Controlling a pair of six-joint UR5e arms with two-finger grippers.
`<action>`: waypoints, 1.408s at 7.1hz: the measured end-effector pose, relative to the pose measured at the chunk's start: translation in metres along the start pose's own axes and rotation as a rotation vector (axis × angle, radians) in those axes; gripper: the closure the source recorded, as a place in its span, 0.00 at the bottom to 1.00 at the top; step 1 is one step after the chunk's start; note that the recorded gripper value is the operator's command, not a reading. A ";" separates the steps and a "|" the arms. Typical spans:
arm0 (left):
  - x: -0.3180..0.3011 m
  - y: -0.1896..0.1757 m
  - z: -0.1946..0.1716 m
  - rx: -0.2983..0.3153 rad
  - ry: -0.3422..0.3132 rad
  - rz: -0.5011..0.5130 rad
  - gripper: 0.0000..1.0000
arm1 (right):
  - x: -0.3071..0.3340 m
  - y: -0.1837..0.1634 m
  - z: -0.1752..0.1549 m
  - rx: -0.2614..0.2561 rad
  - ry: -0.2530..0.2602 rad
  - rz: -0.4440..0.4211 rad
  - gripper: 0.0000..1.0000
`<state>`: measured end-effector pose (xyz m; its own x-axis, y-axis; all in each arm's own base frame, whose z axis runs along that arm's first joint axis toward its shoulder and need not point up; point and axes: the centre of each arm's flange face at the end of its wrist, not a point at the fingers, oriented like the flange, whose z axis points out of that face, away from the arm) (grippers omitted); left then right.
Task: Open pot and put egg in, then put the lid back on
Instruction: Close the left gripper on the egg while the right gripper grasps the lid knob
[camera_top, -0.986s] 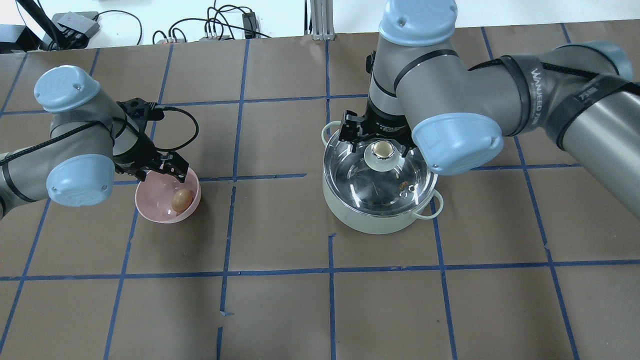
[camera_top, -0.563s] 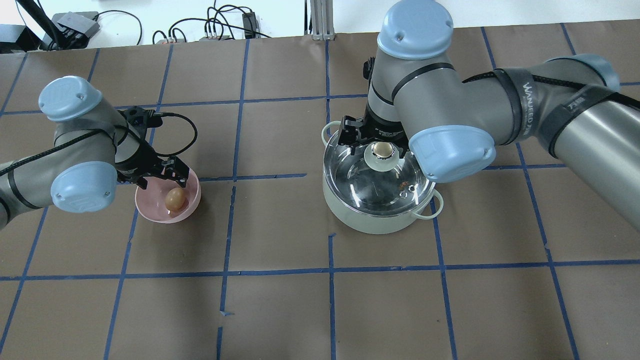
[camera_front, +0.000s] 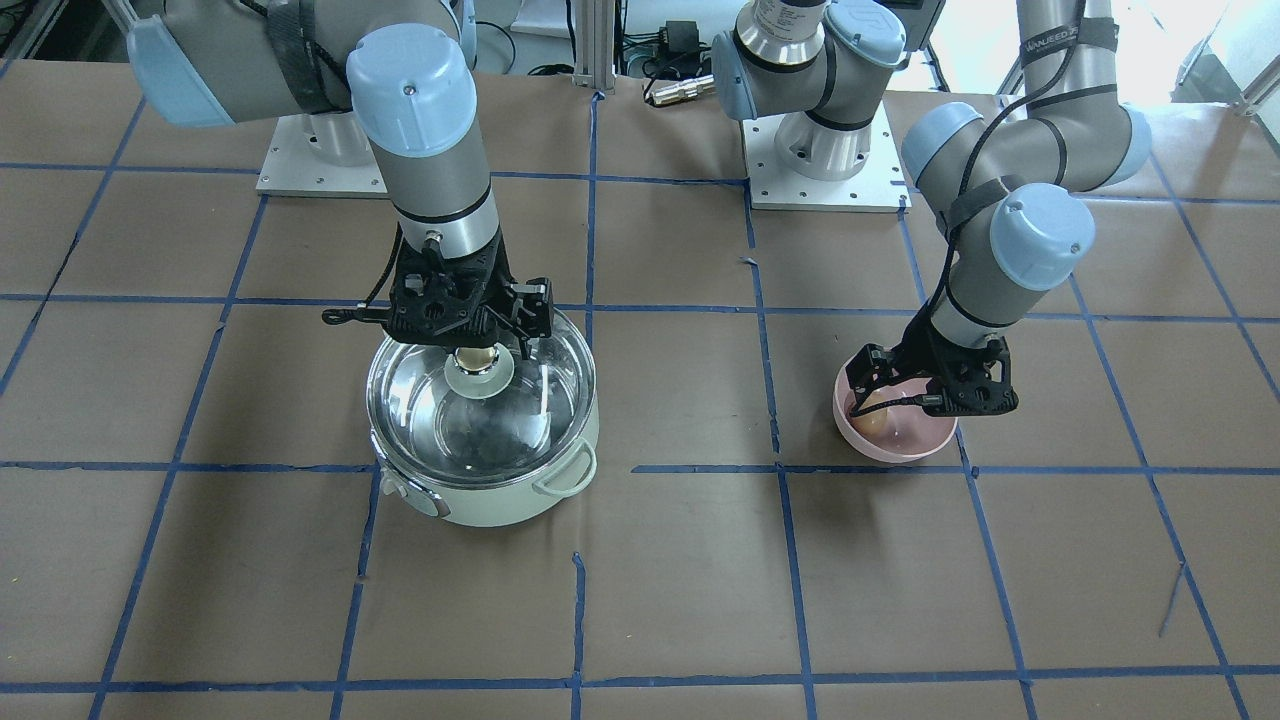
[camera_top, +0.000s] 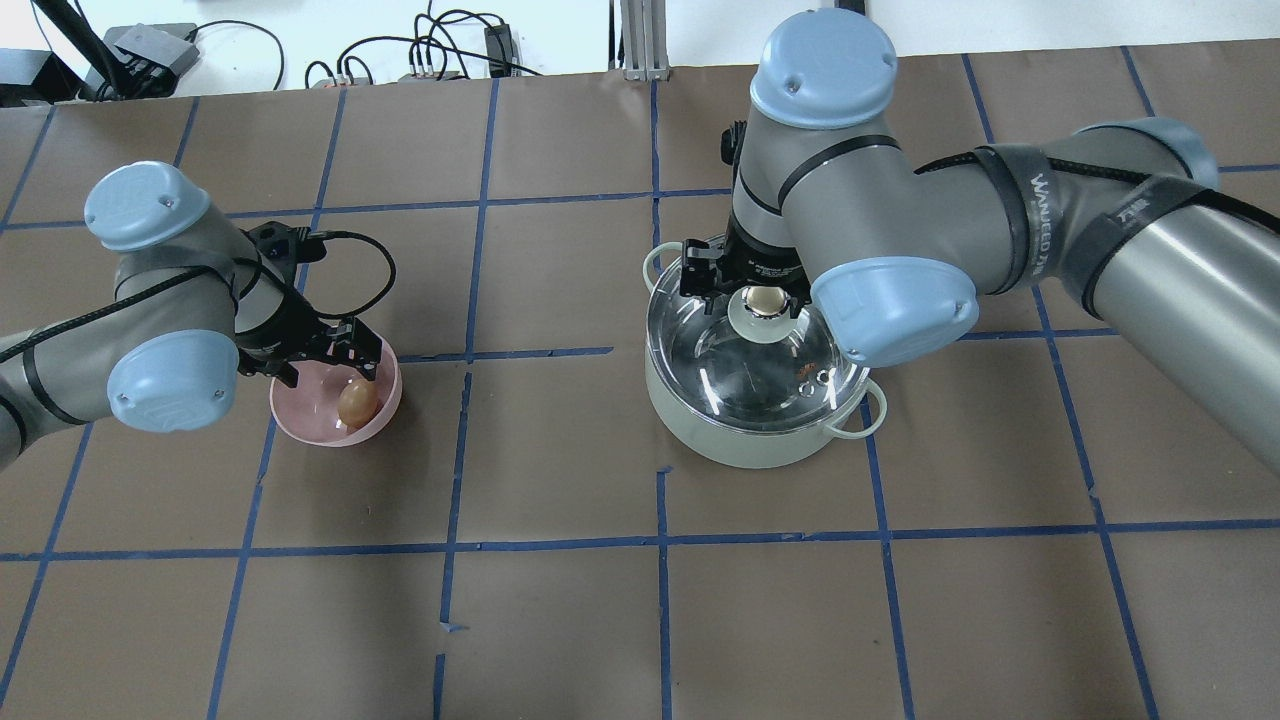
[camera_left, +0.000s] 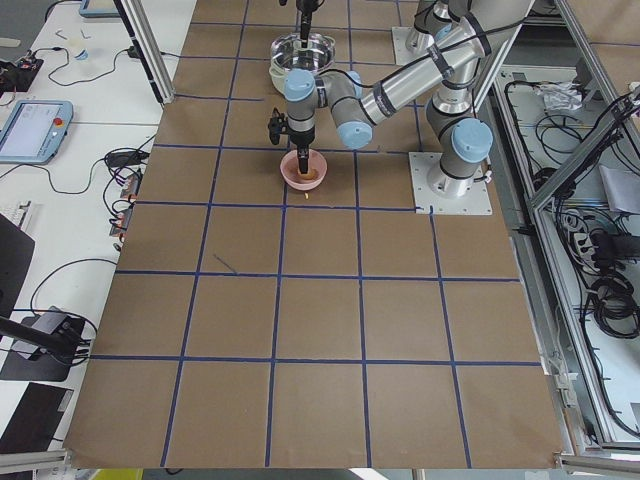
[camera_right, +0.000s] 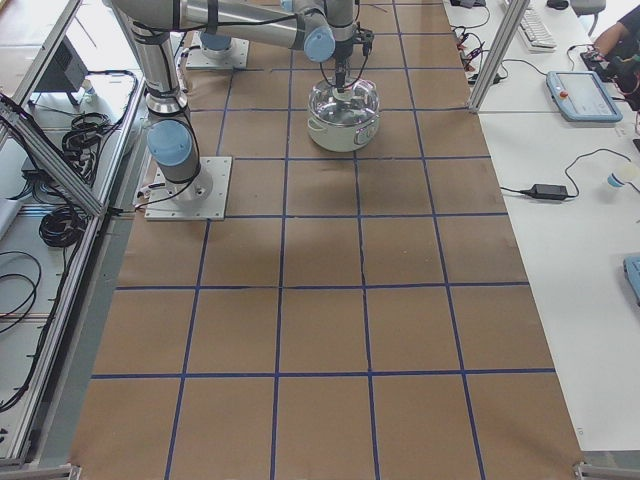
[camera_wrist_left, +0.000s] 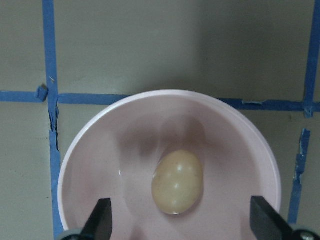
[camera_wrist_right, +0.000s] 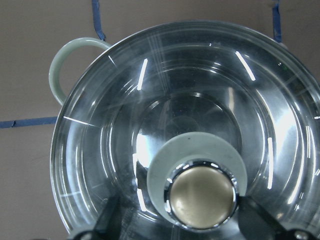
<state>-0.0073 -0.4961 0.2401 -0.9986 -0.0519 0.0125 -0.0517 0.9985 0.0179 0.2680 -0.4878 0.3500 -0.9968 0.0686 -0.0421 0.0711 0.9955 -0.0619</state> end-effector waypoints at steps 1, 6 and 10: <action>0.000 0.000 0.002 0.006 -0.001 0.000 0.05 | 0.001 0.000 0.001 0.001 0.001 -0.001 0.19; 0.000 0.002 0.012 0.017 -0.004 0.002 0.05 | 0.011 -0.009 -0.002 0.019 0.006 -0.026 0.15; -0.001 -0.001 0.021 0.011 -0.005 0.029 0.05 | 0.012 -0.010 0.001 0.014 0.008 -0.021 0.48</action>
<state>-0.0067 -0.4963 0.2193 -0.9997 -0.0225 0.0078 -0.0225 0.9997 0.0071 0.2554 -0.4965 0.3491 -0.9983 0.0483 -0.0322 0.0506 0.9958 -0.0769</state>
